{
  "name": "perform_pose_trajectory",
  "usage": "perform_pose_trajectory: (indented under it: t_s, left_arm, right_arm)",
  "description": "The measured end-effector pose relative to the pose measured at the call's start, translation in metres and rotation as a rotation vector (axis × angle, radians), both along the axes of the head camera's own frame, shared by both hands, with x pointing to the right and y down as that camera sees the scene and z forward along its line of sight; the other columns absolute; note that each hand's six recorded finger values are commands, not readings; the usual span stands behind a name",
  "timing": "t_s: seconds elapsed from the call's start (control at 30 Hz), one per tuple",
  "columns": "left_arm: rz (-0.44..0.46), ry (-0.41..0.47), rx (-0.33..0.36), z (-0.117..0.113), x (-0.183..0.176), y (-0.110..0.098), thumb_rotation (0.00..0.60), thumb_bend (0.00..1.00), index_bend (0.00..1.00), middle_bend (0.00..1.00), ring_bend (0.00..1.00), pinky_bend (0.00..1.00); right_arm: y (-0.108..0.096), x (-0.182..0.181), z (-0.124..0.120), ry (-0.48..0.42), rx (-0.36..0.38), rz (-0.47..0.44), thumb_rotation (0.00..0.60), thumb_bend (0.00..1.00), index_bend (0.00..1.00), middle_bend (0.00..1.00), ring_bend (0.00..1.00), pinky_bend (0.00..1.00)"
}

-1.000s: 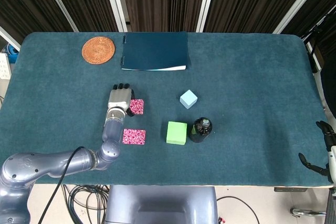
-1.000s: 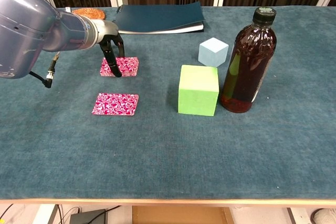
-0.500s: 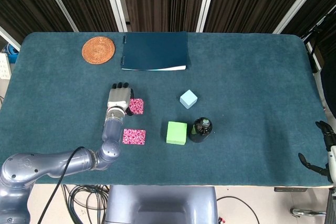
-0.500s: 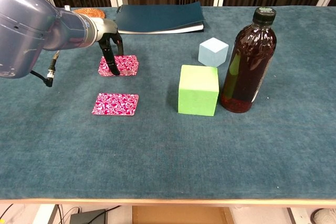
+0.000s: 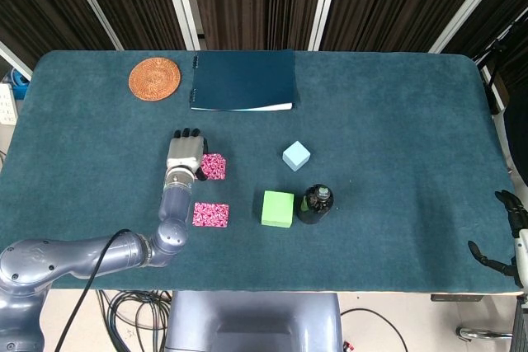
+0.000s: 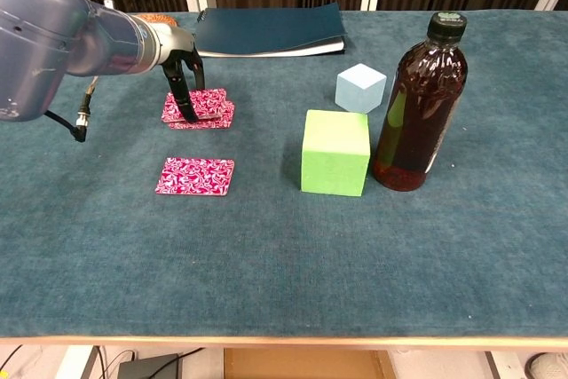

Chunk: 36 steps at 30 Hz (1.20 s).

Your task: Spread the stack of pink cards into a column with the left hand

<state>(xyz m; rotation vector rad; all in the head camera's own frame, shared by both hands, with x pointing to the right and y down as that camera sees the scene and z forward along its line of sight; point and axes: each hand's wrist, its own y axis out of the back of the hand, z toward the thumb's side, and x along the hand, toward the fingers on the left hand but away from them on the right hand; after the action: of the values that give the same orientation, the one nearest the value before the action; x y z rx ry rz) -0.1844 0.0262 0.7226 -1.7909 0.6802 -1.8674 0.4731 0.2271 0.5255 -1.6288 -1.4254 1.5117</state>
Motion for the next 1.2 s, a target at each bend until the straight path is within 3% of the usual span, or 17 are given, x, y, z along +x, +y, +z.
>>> perform_pose_trajectory:
  t_s: [0.4,0.93,1.2]
  left_arm:
    - [-0.002,-0.005,0.007,-0.001,0.0,-0.011,0.6,0.22,0.49,0.16,0.02,0.0]
    - [0.015,-0.042,0.023,0.013,0.009,-0.05,0.6,0.22,0.5,0.16,0.02,0.0]
    - [0.015,-0.021,0.02,0.022,0.02,-0.06,0.6,0.22,0.5,0.16,0.02,0.0]
  right_arm:
    - [0.0,0.0,0.0,-0.002,-0.001,0.003,0.6,0.27,0.1,0.07,0.14,0.19]
    - [0.0,0.001,0.001,0.004,-0.006,0.006,0.6,0.27,0.1,0.07,0.14,0.19]
    - [0.0,0.002,0.001,0.007,-0.006,0.008,0.6,0.27,0.1,0.07,0.14,0.19]
